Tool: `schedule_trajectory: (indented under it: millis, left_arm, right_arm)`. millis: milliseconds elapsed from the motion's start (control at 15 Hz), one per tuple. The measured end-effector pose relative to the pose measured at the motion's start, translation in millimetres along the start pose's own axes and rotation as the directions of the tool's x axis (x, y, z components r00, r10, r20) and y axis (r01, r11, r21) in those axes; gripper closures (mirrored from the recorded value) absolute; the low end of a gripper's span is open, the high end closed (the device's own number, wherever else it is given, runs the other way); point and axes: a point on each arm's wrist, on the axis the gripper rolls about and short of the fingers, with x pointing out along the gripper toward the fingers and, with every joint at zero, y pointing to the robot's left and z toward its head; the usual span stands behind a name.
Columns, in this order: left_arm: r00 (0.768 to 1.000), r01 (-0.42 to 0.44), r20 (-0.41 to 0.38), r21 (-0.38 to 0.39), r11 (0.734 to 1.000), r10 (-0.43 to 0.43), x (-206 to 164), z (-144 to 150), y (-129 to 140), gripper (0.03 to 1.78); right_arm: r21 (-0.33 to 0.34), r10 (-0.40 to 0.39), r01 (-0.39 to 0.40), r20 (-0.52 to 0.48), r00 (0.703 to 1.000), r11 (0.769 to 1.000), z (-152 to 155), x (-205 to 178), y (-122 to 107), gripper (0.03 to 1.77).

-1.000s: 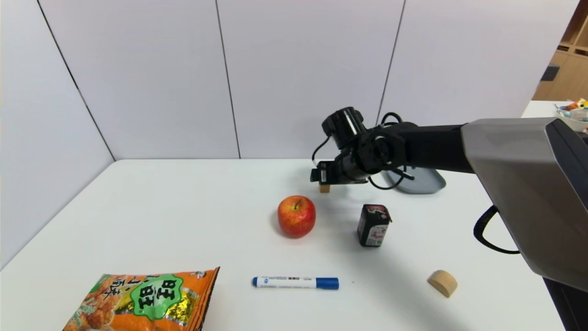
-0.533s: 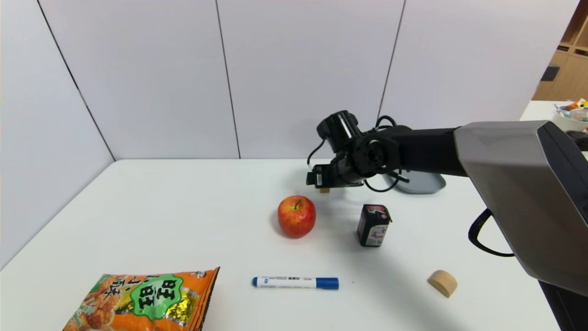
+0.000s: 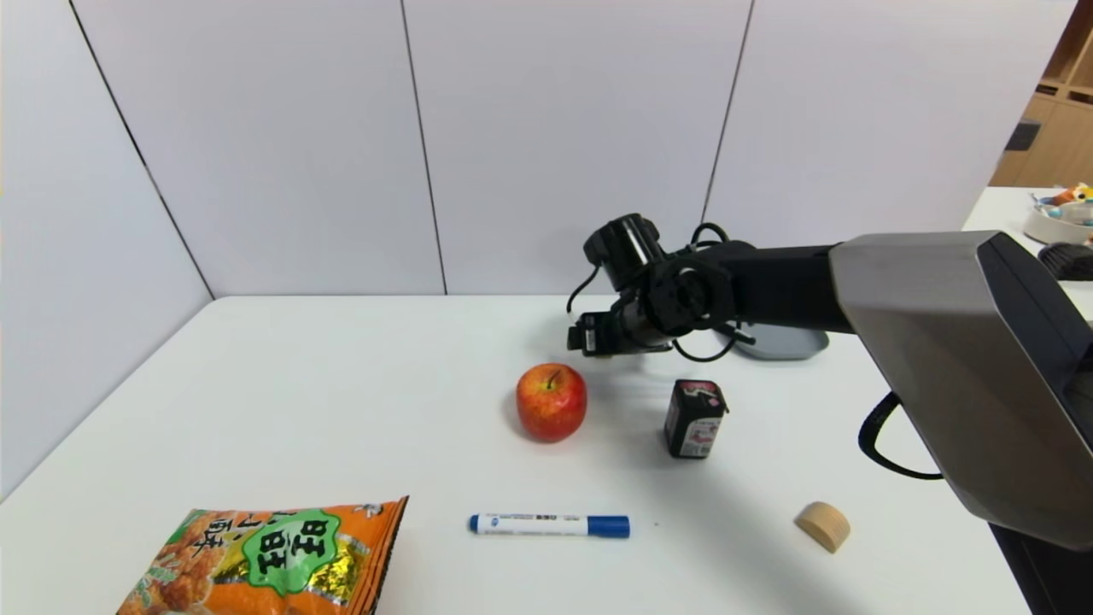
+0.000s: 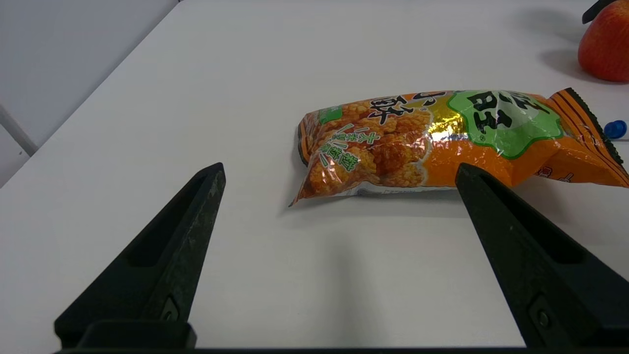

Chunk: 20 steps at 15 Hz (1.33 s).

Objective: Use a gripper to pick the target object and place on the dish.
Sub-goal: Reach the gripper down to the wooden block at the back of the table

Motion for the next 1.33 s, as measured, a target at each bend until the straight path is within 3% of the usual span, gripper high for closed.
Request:
schedule_trajectory:
  millis: [333, 1000, 1333]
  left_arm:
    - [1.000, 0.000, 0.000, 0.000, 1.000, 0.000, 0.0, 0.0, 0.0, 0.12]
    - [1.000, 0.000, 0.000, 0.000, 1.000, 0.000, 0.0, 0.0, 0.0, 0.12]
    - [1.000, 0.000, 0.000, 0.000, 1.000, 0.000, 0.0, 0.0, 0.0, 0.12]
  right_arm:
    - [-0.007, -0.032, 0.032, 0.006, 0.999, 0.999, -0.8, 0.4, 0.2, 0.09]
    - [-0.011, -0.023, 0.023, 0.006, 1.000, 1.000, -0.2, -1.1, 0.6, 0.09]
    - [-0.013, -0.021, 0.021, 0.004, 1.000, 1.000, -1.3, -1.4, 2.6, 0.80]
